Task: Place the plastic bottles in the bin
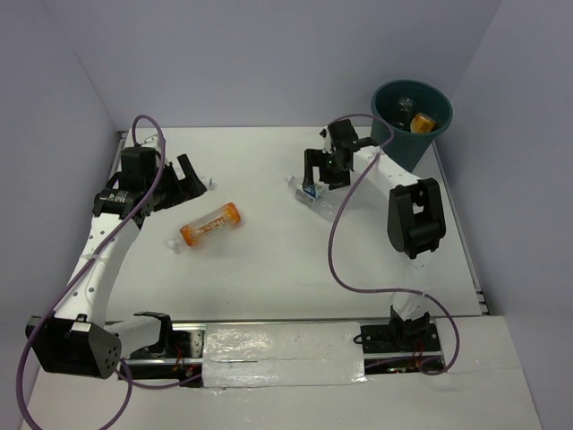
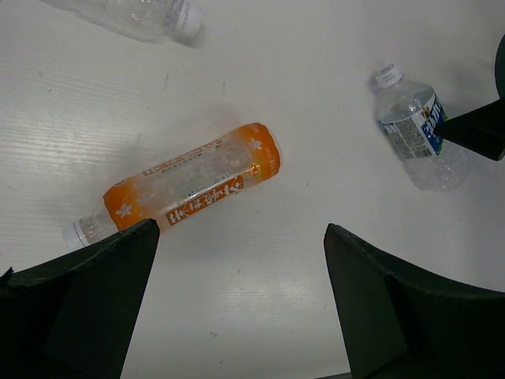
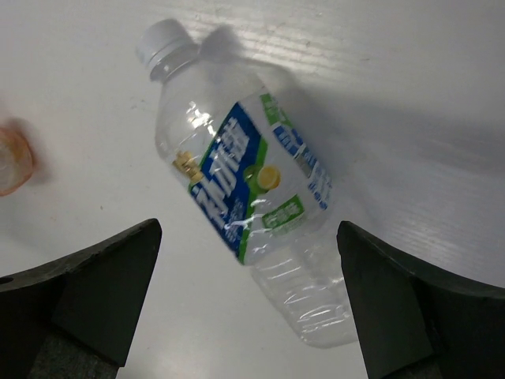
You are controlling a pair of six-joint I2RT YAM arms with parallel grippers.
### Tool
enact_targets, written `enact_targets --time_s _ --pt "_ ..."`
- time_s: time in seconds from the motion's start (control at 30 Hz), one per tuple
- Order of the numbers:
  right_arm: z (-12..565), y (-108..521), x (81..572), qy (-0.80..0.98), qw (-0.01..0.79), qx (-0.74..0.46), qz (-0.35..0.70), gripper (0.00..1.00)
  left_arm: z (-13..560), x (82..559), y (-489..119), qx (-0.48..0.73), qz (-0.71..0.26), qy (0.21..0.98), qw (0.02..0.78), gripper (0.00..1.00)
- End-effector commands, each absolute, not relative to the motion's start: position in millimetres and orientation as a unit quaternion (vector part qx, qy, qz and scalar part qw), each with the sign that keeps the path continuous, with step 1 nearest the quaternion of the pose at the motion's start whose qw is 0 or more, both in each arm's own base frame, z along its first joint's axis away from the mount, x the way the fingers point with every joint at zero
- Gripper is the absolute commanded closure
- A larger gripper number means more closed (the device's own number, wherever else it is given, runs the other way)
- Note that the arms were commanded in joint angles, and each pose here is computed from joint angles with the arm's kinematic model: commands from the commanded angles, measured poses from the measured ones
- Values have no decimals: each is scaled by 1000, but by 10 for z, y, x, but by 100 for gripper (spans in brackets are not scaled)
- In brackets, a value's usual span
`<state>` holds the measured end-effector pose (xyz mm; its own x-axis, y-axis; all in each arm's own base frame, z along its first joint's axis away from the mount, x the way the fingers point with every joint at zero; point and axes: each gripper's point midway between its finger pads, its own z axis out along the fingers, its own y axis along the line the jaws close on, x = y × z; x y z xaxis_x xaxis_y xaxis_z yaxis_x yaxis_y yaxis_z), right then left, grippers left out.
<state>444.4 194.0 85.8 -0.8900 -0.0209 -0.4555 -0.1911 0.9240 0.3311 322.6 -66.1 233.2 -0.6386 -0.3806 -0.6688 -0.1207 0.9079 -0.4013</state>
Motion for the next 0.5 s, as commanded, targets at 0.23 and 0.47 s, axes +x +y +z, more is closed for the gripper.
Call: enact_targets --time_s 0.23,0.47 --pt "1118 2249 4143 942 259 -107 184 0 2530 3268 -713 -133 -185 875 428 1" --pt "1113 2220 4100 947 256 -120 155 0 2512 3252 -698 -132 -181 876 428 1"
